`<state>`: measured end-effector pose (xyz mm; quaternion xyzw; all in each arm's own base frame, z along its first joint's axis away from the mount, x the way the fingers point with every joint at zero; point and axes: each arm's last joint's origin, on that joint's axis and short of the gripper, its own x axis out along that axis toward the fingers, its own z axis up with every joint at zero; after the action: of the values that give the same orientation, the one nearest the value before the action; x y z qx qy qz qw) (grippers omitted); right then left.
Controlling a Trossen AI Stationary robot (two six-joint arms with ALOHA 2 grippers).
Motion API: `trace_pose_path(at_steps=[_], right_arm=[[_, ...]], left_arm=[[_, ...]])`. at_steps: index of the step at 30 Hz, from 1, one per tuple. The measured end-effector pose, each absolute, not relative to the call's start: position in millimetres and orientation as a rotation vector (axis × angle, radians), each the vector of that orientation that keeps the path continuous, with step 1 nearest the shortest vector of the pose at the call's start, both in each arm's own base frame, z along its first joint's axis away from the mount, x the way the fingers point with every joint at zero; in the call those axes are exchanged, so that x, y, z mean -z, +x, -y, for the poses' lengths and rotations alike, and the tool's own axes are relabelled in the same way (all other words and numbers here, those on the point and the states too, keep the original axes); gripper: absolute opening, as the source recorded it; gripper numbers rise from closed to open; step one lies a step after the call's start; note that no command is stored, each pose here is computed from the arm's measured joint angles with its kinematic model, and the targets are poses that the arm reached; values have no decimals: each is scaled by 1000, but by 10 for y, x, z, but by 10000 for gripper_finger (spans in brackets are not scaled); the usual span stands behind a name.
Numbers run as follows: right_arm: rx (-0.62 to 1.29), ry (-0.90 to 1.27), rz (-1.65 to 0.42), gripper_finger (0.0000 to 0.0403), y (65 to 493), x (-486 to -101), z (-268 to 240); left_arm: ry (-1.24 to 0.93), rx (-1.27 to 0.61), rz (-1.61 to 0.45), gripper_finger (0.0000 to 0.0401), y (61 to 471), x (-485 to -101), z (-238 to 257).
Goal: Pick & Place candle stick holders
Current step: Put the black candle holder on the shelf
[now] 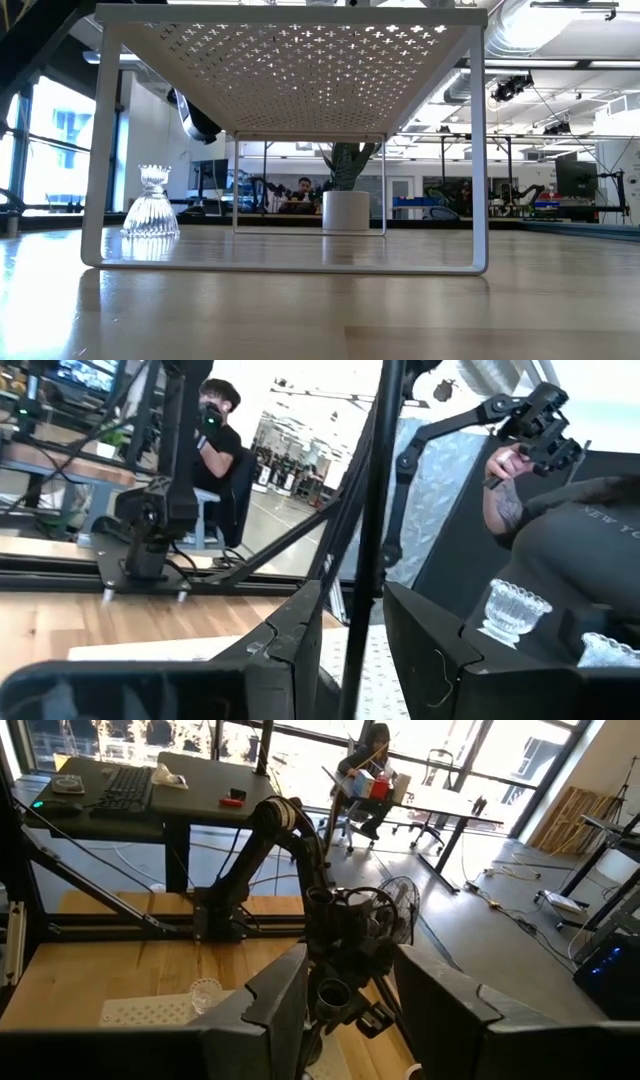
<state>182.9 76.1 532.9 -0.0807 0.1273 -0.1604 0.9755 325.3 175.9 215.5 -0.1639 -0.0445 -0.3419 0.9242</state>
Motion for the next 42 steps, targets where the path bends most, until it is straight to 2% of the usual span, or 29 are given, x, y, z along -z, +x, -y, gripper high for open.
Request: trace_pose_path(at_steps=[42], right_arm=[[299, -149, -259, 144, 1832, -5326, -769]], left_arm=[[-305, 734, 68, 107, 3123, -2322, -1828]])
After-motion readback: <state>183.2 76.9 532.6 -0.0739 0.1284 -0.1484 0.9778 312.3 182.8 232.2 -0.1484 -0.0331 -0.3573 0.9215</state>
